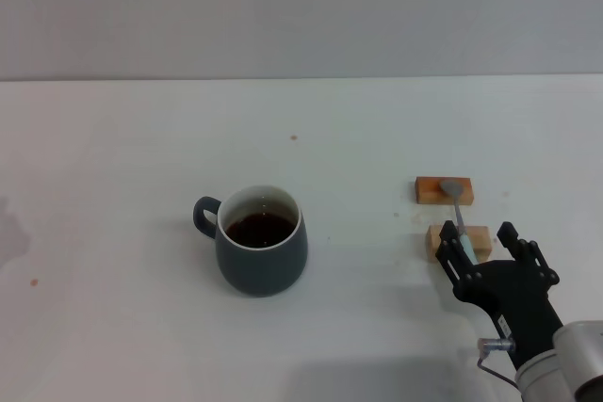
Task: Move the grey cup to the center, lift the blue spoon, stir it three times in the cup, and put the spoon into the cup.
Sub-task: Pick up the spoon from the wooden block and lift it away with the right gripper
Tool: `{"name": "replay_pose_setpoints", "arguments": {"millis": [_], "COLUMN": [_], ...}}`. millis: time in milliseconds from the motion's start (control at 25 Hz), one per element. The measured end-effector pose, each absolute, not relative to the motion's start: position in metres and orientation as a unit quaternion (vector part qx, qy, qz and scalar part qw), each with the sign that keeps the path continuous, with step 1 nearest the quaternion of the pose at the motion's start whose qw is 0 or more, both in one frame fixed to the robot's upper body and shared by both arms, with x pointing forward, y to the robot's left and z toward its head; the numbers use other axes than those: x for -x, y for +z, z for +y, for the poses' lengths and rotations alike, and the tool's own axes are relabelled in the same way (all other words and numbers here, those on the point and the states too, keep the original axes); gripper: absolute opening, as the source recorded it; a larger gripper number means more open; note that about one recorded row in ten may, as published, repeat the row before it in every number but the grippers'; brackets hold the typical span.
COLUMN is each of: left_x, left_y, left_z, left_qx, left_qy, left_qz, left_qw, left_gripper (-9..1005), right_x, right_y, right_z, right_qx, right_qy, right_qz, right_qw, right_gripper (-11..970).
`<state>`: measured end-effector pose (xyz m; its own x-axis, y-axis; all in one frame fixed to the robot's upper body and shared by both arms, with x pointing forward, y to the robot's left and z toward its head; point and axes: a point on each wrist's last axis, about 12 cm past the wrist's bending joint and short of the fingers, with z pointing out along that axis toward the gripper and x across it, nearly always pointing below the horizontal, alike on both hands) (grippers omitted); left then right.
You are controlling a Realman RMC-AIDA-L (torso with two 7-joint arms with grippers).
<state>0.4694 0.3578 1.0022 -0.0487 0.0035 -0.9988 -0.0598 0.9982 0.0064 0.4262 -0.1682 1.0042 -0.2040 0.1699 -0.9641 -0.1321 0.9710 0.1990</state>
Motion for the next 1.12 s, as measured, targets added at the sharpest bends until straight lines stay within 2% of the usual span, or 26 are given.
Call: {"name": "replay_pose_setpoints", "arguments": {"millis": [600, 1120], "left_x": [-0.469, -0.469], "left_y": [1.003, 1.003], "left_z": [0.36, 0.361], "left_qx": [0.019, 0.018], "left_qy": [0.025, 0.026], "left_qz": [0.724, 0.723], "left_qw": [0.69, 0.69], "left_gripper": [0, 1], "right_x": [-0.42, -0.411], "right_y": [1.01, 1.017], "right_z": [-0.155, -0.149], "right_qx": [-0.002, -0.002], "right_qy": [0.13, 0.093], "right_qz": [0.771, 0.788], "right_qw": [0.623, 0.608], "right_gripper": [733, 733]}}
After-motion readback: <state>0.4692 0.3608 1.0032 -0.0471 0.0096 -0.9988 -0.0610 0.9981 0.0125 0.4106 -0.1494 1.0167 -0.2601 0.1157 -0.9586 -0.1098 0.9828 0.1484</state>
